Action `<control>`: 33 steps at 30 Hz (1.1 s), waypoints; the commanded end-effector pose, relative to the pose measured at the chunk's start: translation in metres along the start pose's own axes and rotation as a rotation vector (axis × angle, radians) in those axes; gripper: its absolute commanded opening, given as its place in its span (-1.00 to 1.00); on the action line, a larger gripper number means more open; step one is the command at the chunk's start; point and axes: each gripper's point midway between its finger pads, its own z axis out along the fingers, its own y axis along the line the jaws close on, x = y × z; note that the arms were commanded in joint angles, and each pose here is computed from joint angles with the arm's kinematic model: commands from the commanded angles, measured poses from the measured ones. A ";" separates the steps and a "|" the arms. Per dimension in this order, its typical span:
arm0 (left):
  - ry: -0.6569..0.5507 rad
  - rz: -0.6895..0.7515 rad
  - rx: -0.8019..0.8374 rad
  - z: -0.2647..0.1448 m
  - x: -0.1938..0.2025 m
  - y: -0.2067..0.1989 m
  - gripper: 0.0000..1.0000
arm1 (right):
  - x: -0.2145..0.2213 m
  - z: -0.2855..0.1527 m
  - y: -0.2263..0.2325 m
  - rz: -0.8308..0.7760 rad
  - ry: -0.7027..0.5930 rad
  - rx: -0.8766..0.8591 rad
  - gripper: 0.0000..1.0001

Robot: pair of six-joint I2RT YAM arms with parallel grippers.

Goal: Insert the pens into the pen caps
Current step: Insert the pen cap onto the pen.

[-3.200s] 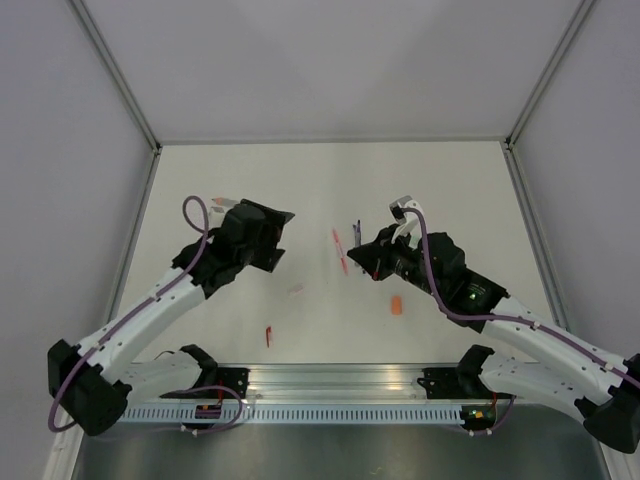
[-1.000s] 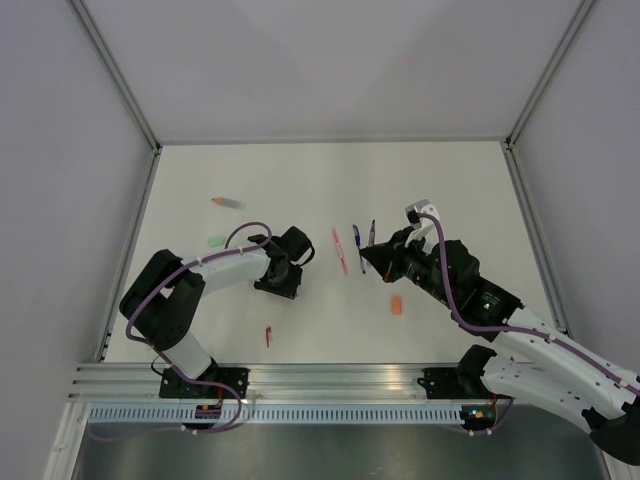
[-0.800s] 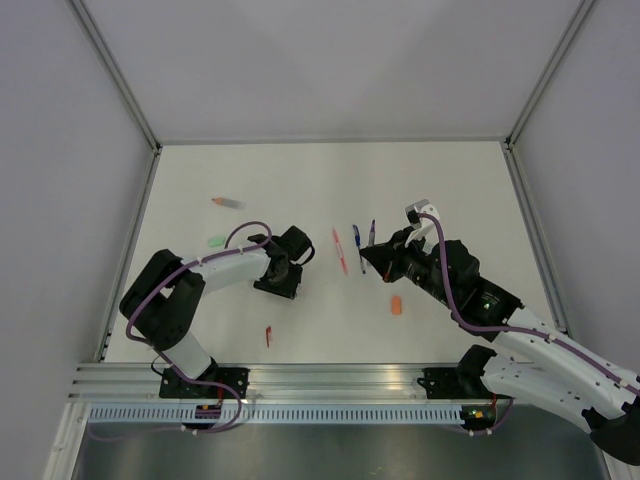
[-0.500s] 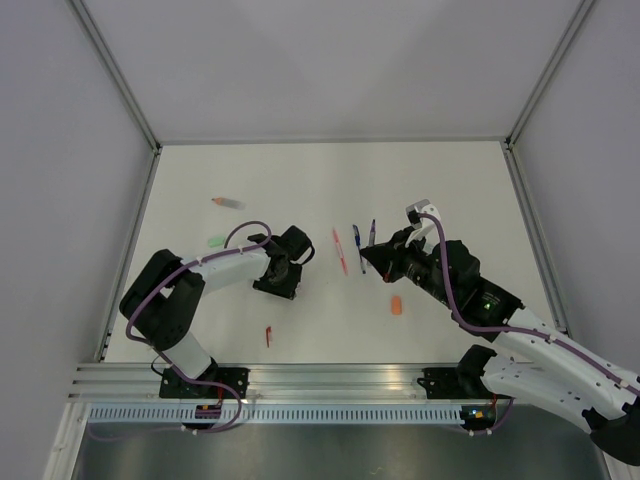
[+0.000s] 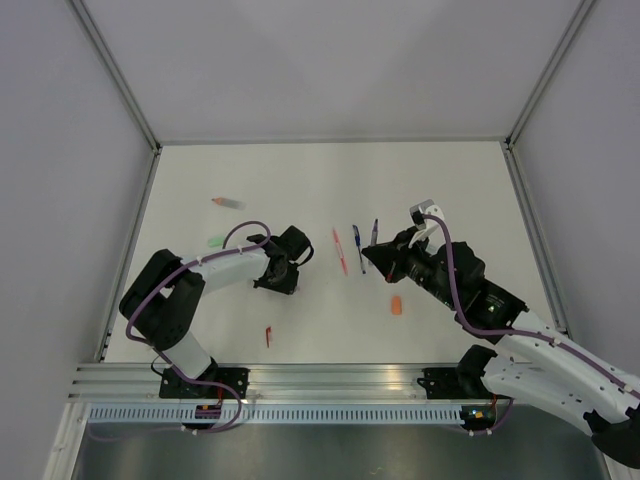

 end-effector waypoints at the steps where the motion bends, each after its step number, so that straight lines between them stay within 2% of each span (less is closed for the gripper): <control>1: -0.103 -0.425 -0.018 0.020 -0.023 -0.001 -0.94 | -0.008 -0.004 0.002 -0.008 -0.025 -0.009 -1.00; 9: -0.079 -0.296 0.058 0.012 -0.020 -0.011 -0.95 | -0.004 -0.002 0.002 -0.011 -0.013 -0.010 -1.00; 13: -0.081 -0.176 0.182 -0.021 -0.021 -0.034 -0.95 | -0.001 0.001 0.002 -0.008 -0.001 -0.014 -1.00; 14: -0.088 -0.104 0.211 -0.030 -0.021 -0.037 -0.95 | 0.000 0.002 0.003 -0.012 0.002 -0.017 -1.00; 16: -0.090 -0.032 0.360 -0.064 -0.022 -0.064 -0.95 | 0.004 0.005 0.006 -0.015 0.014 -0.042 -1.00; 17: -0.099 0.090 0.411 -0.076 -0.021 -0.070 -0.95 | 0.007 0.007 0.008 -0.018 0.023 -0.051 -1.00; 18: -0.092 0.137 0.472 -0.089 -0.019 -0.080 -0.95 | 0.010 0.009 0.010 -0.017 0.035 -0.063 -1.00; 19: -0.065 0.161 0.596 -0.119 -0.016 -0.098 -0.95 | 0.011 0.010 0.012 -0.016 0.035 -0.080 -1.00; 20: -0.077 0.308 0.674 -0.134 -0.012 -0.104 -0.95 | 0.014 0.011 0.017 -0.016 0.048 -0.111 -1.00; 21: -0.077 0.369 0.743 -0.146 -0.010 -0.107 -0.95 | 0.018 0.012 0.017 -0.013 0.056 -0.117 -1.00; 22: -0.067 0.386 0.947 -0.192 -0.008 -0.126 -0.95 | 0.015 0.013 0.024 -0.013 0.044 -0.153 -1.00; 23: -0.083 0.565 1.080 -0.214 0.001 -0.126 -0.95 | 0.017 0.013 0.027 -0.013 0.049 -0.169 -1.00; 24: -0.092 0.625 1.217 -0.238 0.005 -0.128 -0.95 | 0.020 0.015 0.029 -0.012 0.058 -0.185 -1.00; 25: -0.111 0.732 1.452 -0.279 0.012 -0.119 -0.95 | 0.022 0.014 0.037 -0.014 0.062 -0.233 -1.00; 26: -0.121 0.776 1.551 -0.296 0.014 -0.112 -0.95 | 0.023 0.014 0.040 -0.015 0.063 -0.255 -1.00; 28: -0.134 0.832 1.675 -0.321 0.015 -0.099 -0.95 | 0.026 0.015 0.047 -0.010 0.059 -0.304 -1.00; 30: -0.128 0.940 1.725 -0.341 0.020 -0.088 -0.95 | 0.035 0.015 0.058 0.002 0.094 -0.376 -1.00; 33: -0.064 1.073 1.830 -0.352 0.036 -0.067 -0.95 | 0.041 0.015 0.075 0.032 0.140 -0.473 -1.00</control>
